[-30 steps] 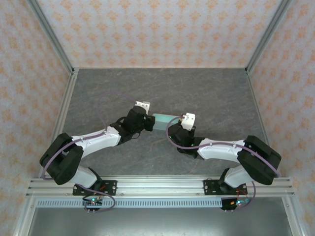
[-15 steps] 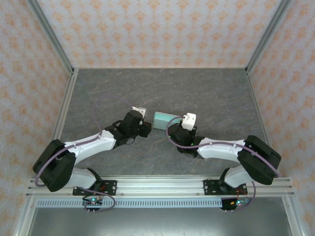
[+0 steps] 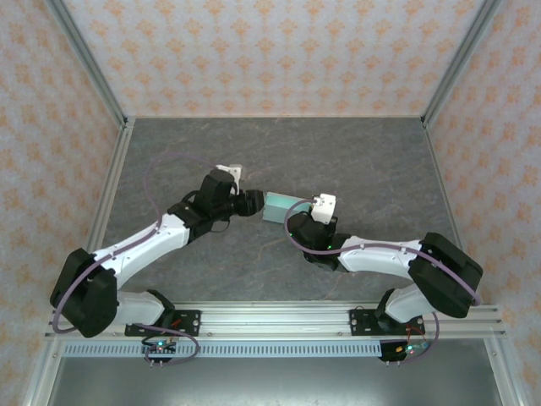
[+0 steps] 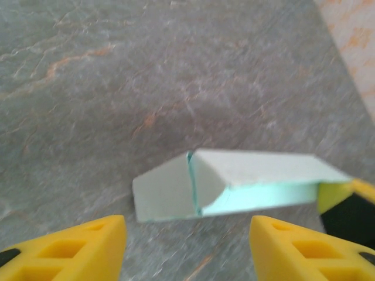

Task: Fold the paper box

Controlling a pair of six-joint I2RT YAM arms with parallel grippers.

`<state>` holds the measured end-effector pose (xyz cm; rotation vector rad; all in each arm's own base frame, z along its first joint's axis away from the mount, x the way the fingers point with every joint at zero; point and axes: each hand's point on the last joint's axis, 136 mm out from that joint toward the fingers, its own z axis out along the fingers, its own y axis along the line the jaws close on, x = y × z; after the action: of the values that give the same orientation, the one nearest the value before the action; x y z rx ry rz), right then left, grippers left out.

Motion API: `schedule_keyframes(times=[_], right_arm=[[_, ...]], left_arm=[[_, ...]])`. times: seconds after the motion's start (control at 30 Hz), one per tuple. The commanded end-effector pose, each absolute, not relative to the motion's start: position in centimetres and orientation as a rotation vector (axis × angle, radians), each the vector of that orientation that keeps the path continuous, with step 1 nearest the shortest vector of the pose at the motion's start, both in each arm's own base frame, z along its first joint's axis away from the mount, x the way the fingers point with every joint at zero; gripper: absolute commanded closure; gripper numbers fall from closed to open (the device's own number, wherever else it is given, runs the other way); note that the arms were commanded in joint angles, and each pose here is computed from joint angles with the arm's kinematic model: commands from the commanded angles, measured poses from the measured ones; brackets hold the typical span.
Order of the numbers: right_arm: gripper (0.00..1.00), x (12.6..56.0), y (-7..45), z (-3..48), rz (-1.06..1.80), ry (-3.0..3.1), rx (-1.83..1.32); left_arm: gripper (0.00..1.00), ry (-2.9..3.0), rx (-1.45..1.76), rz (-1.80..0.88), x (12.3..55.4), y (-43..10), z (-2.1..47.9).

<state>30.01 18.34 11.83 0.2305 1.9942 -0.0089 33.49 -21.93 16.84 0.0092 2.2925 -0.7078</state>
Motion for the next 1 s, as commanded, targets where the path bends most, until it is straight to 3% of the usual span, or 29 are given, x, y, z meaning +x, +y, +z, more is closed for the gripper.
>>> schedule_keyframes(times=[0.0,0.3,0.63,0.97], right_arm=[[1.0,29.3,17.6,10.1,-0.103,2.069,0.148],[1.0,29.3,17.6,10.3,-0.107,2.064,0.151],[1.0,29.3,17.5,10.2,-0.111,2.067,0.154],[1.0,29.3,17.8,10.0,-0.099,2.077,0.164]], left_arm=[[0.4,2.27,-0.049,-0.869,35.1,-23.8,18.5],[0.39,2.341,-0.107,-0.907,37.7,-25.4,15.9],[0.52,2.368,-0.179,-0.939,37.1,-25.1,13.3],[0.58,2.389,-0.248,-0.954,35.7,-25.0,10.6]])
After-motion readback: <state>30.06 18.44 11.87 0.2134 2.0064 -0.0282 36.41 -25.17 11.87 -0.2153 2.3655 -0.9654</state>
